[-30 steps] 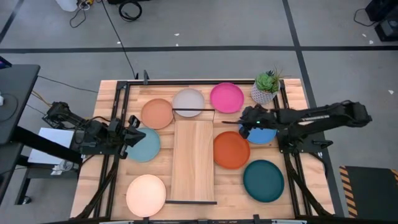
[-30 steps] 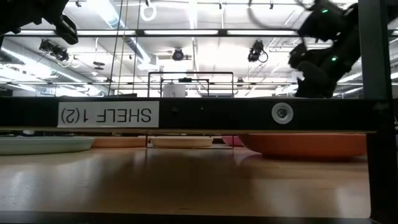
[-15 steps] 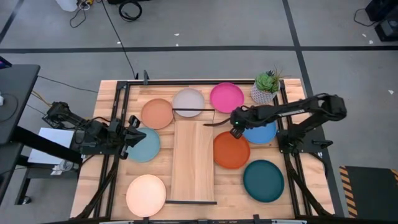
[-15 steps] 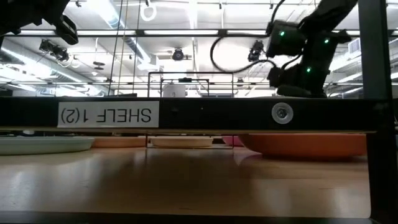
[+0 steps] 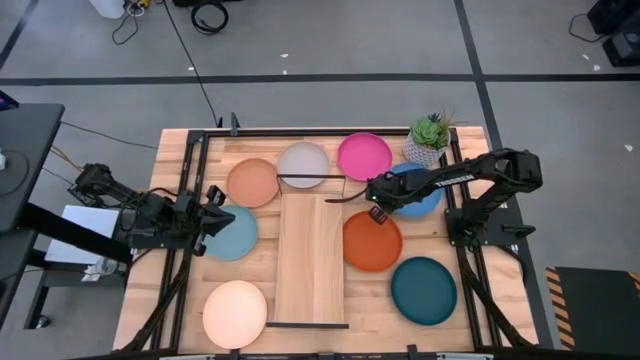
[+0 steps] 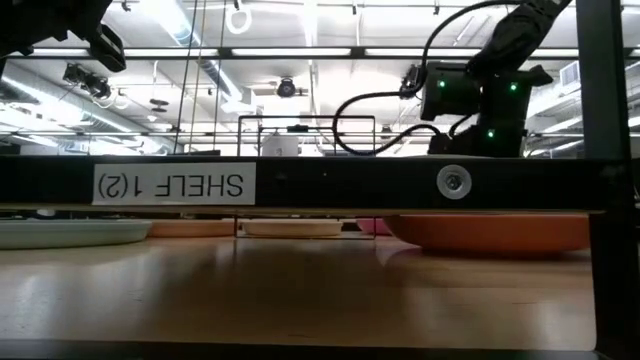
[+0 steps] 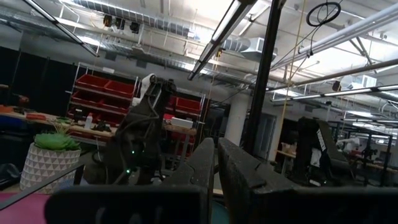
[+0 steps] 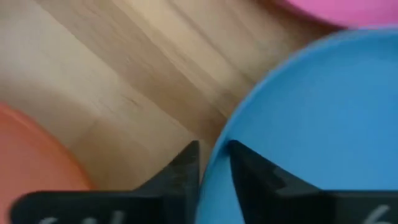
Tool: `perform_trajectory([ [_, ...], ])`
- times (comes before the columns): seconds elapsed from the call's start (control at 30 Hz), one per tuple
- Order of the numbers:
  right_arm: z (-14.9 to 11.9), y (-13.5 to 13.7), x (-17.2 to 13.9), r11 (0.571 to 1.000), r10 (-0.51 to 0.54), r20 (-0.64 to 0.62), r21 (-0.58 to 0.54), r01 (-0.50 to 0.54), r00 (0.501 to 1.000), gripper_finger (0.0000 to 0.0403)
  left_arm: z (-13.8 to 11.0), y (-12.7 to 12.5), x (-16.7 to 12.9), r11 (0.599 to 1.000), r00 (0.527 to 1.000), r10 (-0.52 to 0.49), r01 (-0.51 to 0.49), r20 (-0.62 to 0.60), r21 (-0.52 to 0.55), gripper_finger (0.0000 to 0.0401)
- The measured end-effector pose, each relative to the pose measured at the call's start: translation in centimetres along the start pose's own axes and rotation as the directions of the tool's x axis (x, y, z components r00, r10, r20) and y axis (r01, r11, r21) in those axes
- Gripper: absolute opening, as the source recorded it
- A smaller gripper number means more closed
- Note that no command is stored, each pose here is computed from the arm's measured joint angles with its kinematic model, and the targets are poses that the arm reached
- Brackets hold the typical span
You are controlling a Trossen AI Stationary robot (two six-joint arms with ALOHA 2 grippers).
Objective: Place and stack plates onto a shelf
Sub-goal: Put the blue plate on the shelf
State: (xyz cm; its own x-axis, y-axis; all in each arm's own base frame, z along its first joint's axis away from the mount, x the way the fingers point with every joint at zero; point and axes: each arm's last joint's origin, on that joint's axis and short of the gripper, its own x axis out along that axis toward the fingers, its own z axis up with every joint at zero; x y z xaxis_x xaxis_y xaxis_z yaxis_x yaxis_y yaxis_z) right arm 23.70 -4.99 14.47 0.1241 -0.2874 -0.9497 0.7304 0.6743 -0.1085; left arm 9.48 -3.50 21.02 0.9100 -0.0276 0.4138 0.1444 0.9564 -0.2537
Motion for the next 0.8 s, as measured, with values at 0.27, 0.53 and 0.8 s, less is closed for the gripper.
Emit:
perform_trajectory([
  [0.27, -0.1, 0.3, -1.5, 0.999, 0.002, 0.029, 0.039, -0.003, 1.000, 0.0017, 0.0, 0.0, 0.0, 1.000, 1.000, 0.000, 0.000, 0.000, 0.000, 0.0027],
  [0.53, 0.5, 3.5, -6.1, 0.998, -0.015, 0.110, -0.060, 0.022, 0.994, 0.0014, 0.0, 0.0, 0.0, 1.000, 1.000, 0.000, 0.000, -0.001, 0.000, 0.0027],
  [0.8, -1.1, 8.3, -12.1, 0.916, 0.227, 0.114, -0.362, -0.173, 0.967, 0.0014, 0.0, 0.0, 0.0, 1.000, 1.000, 0.000, 0.000, -0.001, 0.000, 0.0027],
])
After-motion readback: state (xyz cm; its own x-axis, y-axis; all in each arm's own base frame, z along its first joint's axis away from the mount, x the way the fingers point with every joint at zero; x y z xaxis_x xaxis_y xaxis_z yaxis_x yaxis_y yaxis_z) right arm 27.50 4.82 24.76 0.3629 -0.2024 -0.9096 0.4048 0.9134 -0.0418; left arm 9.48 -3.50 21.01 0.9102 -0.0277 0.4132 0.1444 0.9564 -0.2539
